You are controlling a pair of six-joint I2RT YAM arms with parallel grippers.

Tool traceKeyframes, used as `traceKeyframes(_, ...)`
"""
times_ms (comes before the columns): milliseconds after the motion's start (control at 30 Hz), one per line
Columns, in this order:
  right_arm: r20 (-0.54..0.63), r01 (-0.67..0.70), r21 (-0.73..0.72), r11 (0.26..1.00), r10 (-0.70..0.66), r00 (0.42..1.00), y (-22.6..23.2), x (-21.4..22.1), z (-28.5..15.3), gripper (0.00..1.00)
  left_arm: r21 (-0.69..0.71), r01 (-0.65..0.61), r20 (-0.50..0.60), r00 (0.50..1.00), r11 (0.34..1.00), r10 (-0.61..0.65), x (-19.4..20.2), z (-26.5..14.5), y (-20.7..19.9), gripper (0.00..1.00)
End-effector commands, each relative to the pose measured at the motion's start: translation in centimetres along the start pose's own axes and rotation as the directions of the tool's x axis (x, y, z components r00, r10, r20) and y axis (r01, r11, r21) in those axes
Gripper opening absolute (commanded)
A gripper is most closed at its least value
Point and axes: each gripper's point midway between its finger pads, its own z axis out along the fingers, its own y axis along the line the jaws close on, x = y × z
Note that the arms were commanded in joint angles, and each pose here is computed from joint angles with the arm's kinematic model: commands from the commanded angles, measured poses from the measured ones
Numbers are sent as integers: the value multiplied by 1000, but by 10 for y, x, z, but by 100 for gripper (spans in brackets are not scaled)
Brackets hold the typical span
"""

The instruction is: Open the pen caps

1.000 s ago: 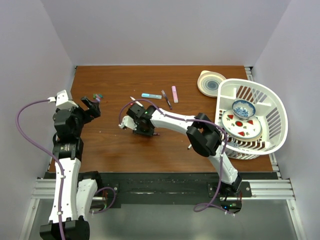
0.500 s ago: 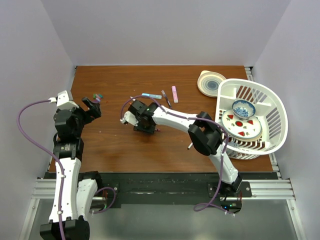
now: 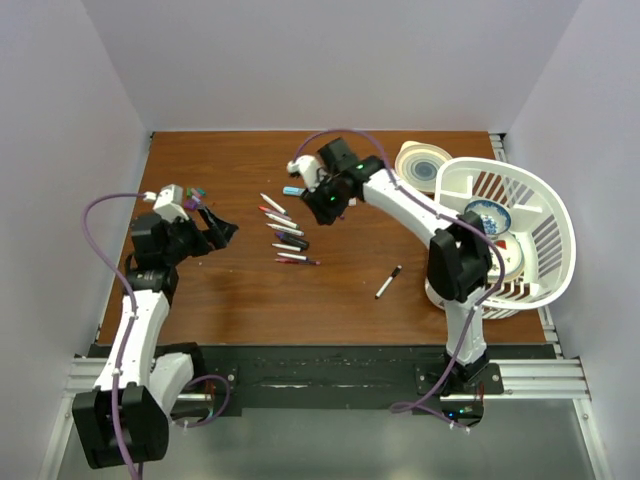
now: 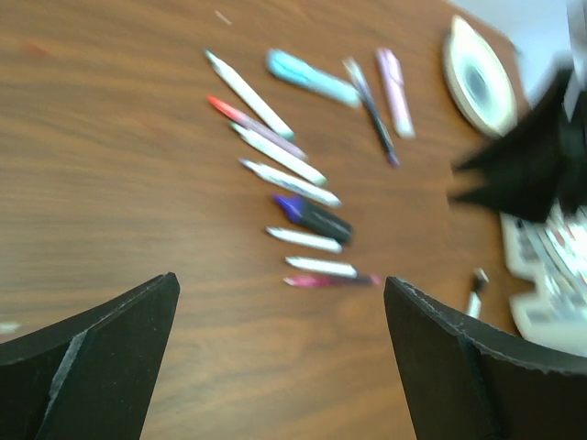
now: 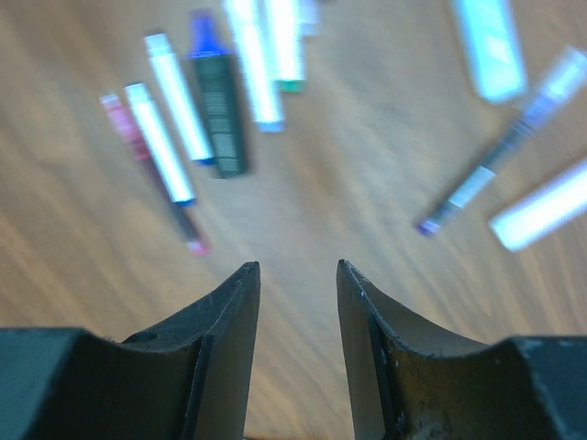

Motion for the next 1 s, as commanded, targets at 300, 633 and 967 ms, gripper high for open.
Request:
traceKeyframes(300,50,-233,40,972,231,972,-91,-7,35,42,242,75,-247,969,967,-13,82,2,-86,93)
traceKeyframes(633,94,-56,-35,998,60,994,-96,-27,58,60,143,63,-215,976,988,-31,94,5,-78,90)
traceKeyframes(967,202,286,1,958,-281,938,-118,-53,84,88,2,21,-98,995,1000,-21,71,8,-54,94)
